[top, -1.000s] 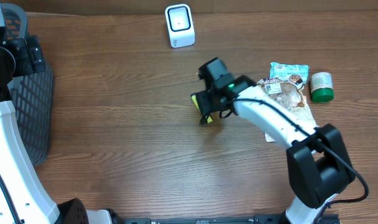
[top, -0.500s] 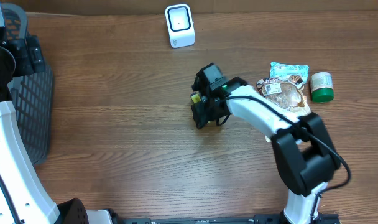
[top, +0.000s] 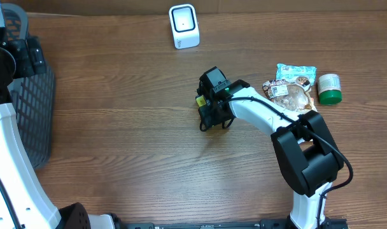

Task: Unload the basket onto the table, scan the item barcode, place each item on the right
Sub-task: 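Hold the highlighter barcode in front of the white scanner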

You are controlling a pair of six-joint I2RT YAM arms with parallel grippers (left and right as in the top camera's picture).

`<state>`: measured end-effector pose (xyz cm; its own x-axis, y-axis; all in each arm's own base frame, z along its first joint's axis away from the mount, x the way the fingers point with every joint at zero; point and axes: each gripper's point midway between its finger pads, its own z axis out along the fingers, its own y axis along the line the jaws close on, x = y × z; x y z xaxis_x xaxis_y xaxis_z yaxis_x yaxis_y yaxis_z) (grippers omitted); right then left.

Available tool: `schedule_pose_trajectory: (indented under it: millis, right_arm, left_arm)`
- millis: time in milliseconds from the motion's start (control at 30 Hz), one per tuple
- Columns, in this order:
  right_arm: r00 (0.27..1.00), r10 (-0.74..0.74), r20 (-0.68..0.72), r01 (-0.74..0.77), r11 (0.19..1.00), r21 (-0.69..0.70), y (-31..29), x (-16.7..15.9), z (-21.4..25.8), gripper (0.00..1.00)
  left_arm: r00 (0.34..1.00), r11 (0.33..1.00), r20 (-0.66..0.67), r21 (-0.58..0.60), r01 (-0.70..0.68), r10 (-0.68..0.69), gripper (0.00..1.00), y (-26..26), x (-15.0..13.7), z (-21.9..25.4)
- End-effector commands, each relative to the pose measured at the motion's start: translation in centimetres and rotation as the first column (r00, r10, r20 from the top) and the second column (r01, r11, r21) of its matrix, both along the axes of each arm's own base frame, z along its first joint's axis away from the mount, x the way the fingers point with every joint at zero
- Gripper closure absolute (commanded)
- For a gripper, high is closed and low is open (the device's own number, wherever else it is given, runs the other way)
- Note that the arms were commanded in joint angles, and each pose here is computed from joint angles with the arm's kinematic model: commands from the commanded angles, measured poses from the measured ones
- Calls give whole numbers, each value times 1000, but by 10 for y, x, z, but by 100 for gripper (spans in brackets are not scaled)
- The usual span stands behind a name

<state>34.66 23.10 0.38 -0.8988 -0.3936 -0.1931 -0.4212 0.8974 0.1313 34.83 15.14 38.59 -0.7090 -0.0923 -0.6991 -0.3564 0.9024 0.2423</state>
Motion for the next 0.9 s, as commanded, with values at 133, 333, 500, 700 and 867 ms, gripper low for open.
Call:
schedule_pose_trajectory:
  millis: [133,333,500,700,867]
  right_arm:
    - [1000,5,-17,-5,1000,-9,3,1,-6,81]
    - [1000,6,0,-6,1000,6,9,9,7,87]
    - [1000,-13,23,11,998,66,26,26,45,88]
    - [981,-24,190,-7,987,163,53,71,117,88]
    - [916,-94,391,13,979,205,62,118,149,86]
  left_arm:
    - [1000,1000,-6,8,15,-15,0,-2,4,-1]
    - [1000,1000,-6,8,15,-15,0,-2,4,-1]
    - [1000,1000,-6,8,15,-15,0,-2,4,-1]
    - [1000,1000,-6,8,15,-15,0,-2,4,-1]
    - [1000,1000,-6,8,15,-15,0,-2,4,-1]
